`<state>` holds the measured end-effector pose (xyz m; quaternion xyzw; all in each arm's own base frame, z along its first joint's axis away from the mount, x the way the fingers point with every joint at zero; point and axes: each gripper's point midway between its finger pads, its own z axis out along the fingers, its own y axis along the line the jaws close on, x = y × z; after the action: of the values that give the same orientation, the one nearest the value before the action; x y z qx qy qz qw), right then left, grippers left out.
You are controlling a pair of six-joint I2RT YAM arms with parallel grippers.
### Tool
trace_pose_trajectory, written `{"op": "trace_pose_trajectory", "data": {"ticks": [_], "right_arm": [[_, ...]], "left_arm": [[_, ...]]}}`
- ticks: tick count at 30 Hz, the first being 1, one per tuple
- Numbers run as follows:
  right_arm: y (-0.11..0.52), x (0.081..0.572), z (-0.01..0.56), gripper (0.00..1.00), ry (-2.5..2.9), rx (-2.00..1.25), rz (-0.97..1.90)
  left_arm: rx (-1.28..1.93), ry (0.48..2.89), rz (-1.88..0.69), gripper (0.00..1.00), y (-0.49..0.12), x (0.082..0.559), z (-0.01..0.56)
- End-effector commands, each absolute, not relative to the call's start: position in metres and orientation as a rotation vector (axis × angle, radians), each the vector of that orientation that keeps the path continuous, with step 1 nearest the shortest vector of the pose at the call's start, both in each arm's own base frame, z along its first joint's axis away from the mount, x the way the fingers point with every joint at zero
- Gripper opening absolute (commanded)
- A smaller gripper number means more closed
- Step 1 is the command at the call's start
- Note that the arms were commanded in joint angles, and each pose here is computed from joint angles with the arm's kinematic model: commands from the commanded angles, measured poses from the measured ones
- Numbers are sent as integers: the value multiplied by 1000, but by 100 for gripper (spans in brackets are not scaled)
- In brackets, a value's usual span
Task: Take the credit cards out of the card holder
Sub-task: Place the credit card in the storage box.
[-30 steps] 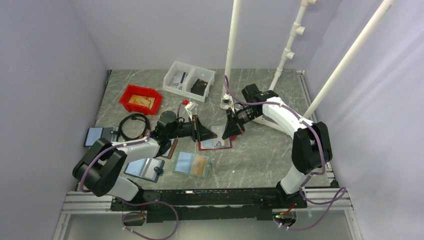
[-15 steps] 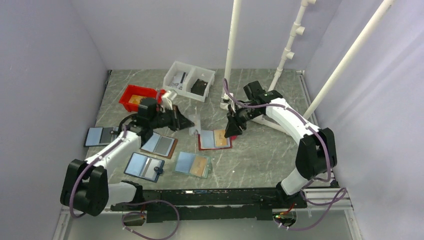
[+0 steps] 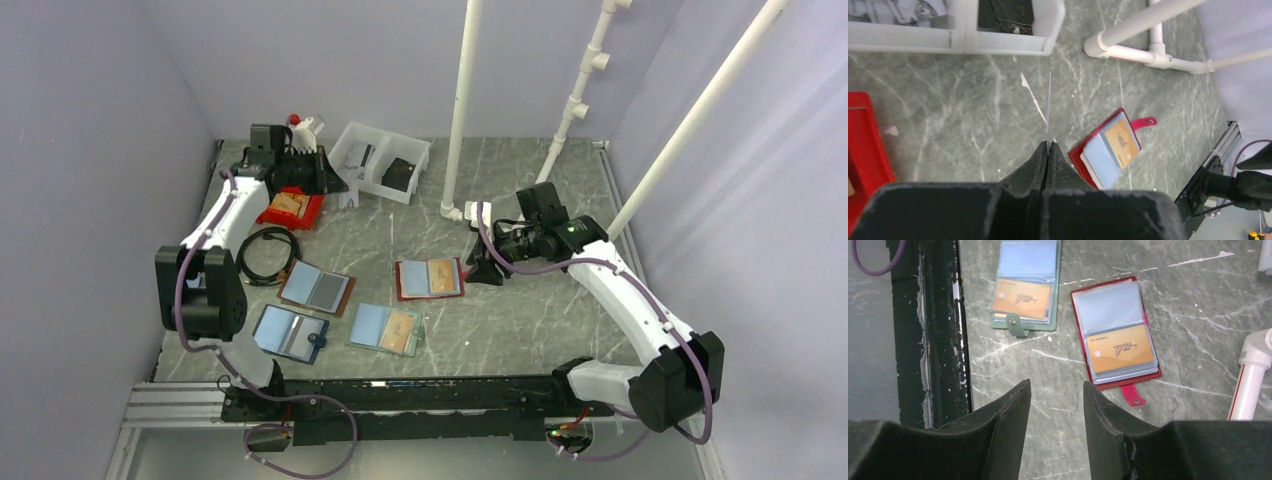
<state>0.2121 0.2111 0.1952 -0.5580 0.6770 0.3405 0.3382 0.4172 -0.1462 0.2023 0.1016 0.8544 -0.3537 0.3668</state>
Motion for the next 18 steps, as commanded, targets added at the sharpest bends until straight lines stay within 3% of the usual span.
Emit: {"op": "trace_pose_trajectory", "data": {"ticks": [1,18], "right_arm": [[214,221,193,46,1703,-1494,855],[209,227,182,46,1737,-1510,816]], "left_arm": [[380,2199,-825,0,-135,439,208],[370,2186,-744,0,-116,536,176]]}}
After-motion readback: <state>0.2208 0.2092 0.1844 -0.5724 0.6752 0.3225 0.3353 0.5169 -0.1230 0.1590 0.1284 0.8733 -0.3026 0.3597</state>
